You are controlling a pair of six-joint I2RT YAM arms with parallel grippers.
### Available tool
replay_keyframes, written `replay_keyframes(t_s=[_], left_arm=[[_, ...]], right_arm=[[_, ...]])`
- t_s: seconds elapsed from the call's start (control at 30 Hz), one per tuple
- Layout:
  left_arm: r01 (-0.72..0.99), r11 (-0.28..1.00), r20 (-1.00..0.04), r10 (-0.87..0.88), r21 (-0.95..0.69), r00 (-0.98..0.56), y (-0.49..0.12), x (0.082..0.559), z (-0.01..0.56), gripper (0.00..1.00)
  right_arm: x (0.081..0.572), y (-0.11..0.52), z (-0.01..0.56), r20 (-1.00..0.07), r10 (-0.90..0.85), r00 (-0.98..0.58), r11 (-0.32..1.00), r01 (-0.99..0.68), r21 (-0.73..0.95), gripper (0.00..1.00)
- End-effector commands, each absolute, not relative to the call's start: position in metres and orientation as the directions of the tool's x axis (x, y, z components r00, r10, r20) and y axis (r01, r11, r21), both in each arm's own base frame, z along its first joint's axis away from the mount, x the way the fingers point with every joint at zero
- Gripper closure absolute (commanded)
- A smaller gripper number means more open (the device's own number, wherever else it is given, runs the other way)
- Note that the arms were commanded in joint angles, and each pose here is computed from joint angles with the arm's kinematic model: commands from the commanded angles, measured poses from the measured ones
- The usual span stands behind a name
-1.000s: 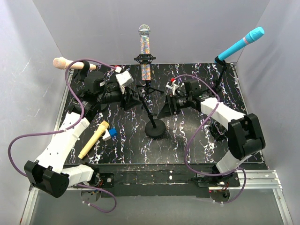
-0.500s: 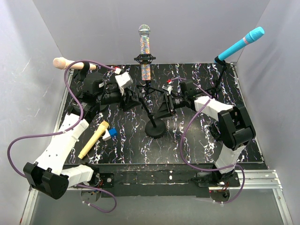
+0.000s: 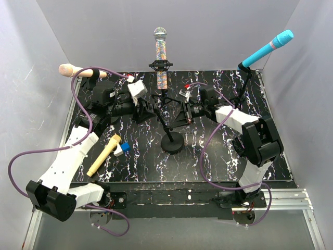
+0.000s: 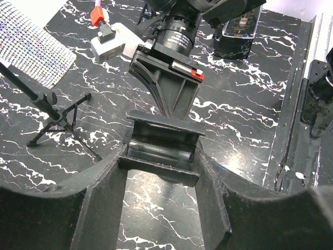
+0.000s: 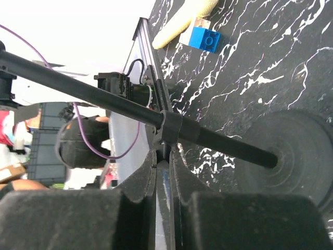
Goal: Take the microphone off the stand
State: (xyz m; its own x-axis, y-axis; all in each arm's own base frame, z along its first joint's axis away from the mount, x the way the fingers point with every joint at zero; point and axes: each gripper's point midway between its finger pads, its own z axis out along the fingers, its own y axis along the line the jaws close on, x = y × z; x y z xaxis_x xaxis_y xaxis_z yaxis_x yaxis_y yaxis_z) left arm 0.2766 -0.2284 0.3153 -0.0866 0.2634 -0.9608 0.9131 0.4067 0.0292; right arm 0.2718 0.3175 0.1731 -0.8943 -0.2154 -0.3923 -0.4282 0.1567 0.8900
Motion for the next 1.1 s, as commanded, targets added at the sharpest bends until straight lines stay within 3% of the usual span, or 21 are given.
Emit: replay_keyframes(t_s=[0.0,0.2,0.33,0.43,0.53,0.63,0.7,0.8,0.83,0.87,0.93,1.0,1.07], left_arm=[[0.900,0.432,-0.955,0.286,0.049,-0.085,-0.221,0.282,0.310,0.91],[0.902,0.430,-0.955,0.285,0.048,-0.085,-0.222,0.283,0.311,0.91],[0.901,0.432,-0.954,0.285,0.044,-0.090,-0.222,0.284,0.310,0.91],[0.900,0.435,-0.953,0.285,0.029,-0.107,-0.222,0.284,0.307,0.91],[0.901,0.433,-0.951,0.286,0.022,-0.115,-0.223,0.284,0.306,0.92],[0.901,0.433,-0.950,0.286,0.013,-0.124,-0.224,0.285,0.306,0.91],[0.900,0.435,-0.950,0.285,0.010,-0.127,-0.225,0.288,0.307,0.92],[0.902,0.431,-0.953,0.279,0.012,-0.121,-0.227,0.290,0.309,0.91],[0.902,0.431,-0.955,0.274,0.014,-0.115,-0.227,0.291,0.312,0.92],[0.902,0.431,-0.955,0.273,0.017,-0.113,-0.228,0.292,0.313,0.92],[0.902,0.431,-0.958,0.269,0.026,-0.100,-0.228,0.294,0.319,0.92],[0.903,0.427,-0.959,0.269,0.041,-0.084,-0.229,0.294,0.325,0.92],[0.907,0.418,-0.962,0.265,0.050,-0.069,-0.230,0.294,0.333,0.91]], right_arm=[[0.270,0.323,0.184,-0.543,-0.239,-0.805,0.144,-0.582,0.800,0.91],[0.271,0.324,0.181,-0.762,-0.321,-0.562,0.170,-0.826,0.537,0.99],[0.271,0.318,0.178,-0.891,-0.381,-0.245,0.148,-0.968,0.203,0.99],[0.277,0.317,0.187,-0.926,-0.354,0.129,0.122,-0.976,-0.182,0.99],[0.272,0.316,0.198,-0.786,-0.296,0.543,0.088,-0.804,-0.589,0.99],[0.258,0.315,0.210,-0.458,-0.197,0.867,0.101,-0.447,-0.889,0.98],[0.250,0.313,0.205,-0.256,-0.172,0.951,0.075,-0.246,-0.966,0.97],[0.237,0.306,0.189,-0.243,-0.168,0.955,0.022,-0.243,-0.970,0.84],[0.233,0.301,0.183,-0.248,-0.177,0.952,0.000,-0.252,-0.968,0.62],[0.231,0.297,0.181,-0.262,-0.188,0.946,-0.002,-0.267,-0.964,0.30],[0.229,0.287,0.184,-0.294,-0.227,0.928,0.021,-0.297,-0.955,0.20],[0.232,0.276,0.183,-0.348,-0.292,0.891,0.028,-0.356,-0.934,0.17],[0.238,0.262,0.175,-0.481,-0.388,0.786,0.050,-0.503,-0.863,0.16]])
